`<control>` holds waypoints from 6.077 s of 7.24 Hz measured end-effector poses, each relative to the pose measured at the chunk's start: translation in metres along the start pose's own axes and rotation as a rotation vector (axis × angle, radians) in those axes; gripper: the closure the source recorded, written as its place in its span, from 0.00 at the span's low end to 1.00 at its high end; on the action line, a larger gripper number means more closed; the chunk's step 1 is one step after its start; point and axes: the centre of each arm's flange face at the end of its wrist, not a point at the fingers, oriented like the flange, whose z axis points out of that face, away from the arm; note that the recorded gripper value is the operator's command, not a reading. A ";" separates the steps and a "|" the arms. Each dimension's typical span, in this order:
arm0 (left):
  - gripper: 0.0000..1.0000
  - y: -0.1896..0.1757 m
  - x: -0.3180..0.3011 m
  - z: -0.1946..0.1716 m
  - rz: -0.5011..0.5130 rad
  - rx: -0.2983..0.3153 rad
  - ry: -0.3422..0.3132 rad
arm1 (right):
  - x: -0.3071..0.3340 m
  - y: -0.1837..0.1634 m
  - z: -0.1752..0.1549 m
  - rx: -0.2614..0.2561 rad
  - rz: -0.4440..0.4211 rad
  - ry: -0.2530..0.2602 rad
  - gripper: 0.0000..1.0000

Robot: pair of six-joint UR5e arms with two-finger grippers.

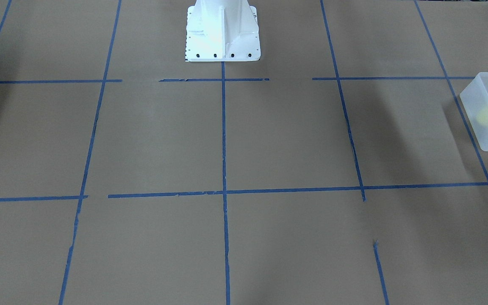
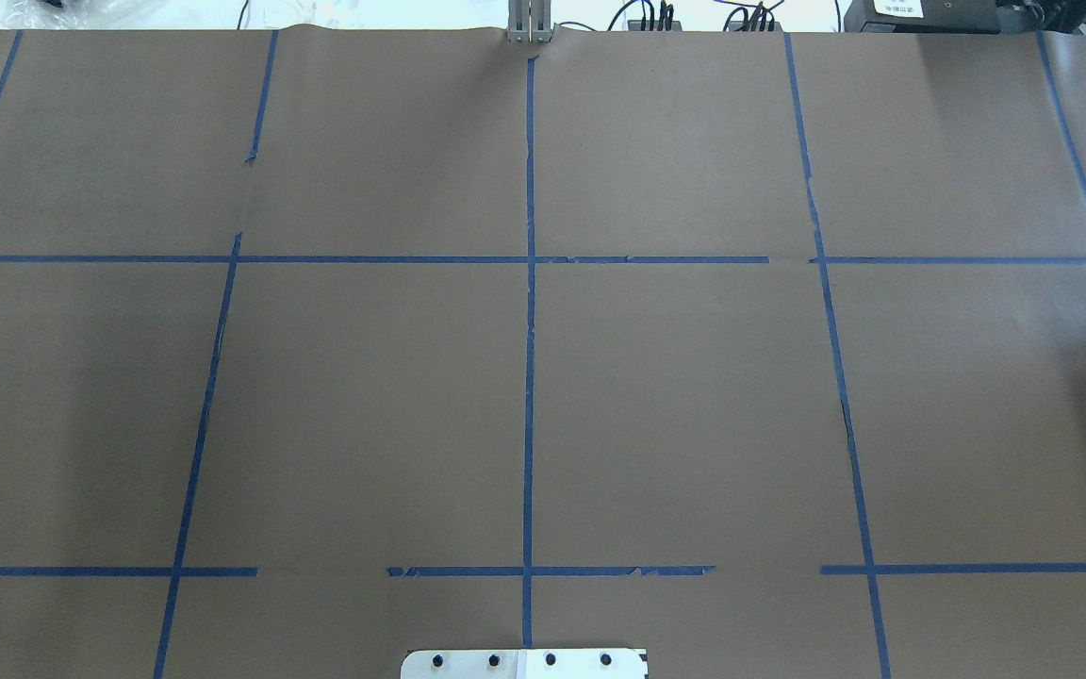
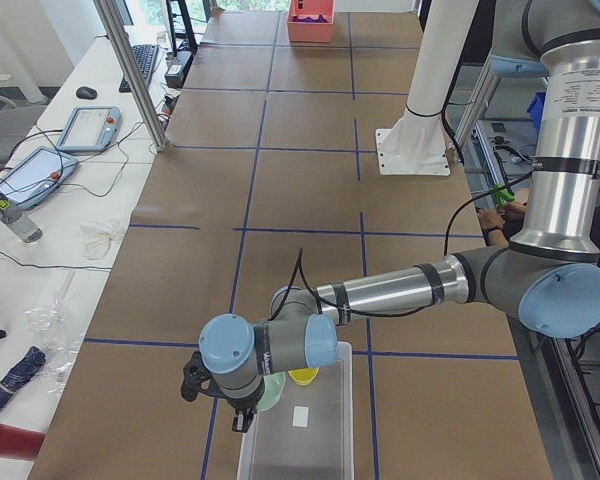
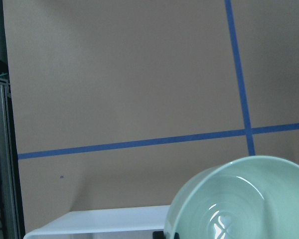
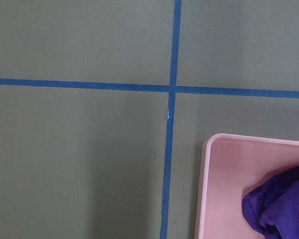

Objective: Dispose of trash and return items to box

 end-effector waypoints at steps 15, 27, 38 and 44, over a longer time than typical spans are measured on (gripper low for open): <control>0.00 -0.019 0.111 -0.089 -0.124 0.132 0.040 | -0.013 -0.006 -0.011 0.023 -0.023 0.000 0.00; 0.00 -0.024 0.146 -0.080 -0.135 0.088 0.059 | -0.006 -0.002 -0.006 0.011 0.034 0.010 0.00; 0.00 -0.030 0.154 -0.090 -0.118 0.108 0.060 | -0.008 -0.009 -0.011 0.032 0.118 0.060 0.00; 0.00 -0.033 0.153 -0.089 -0.118 0.108 0.060 | -0.008 -0.008 -0.011 0.042 0.107 0.059 0.00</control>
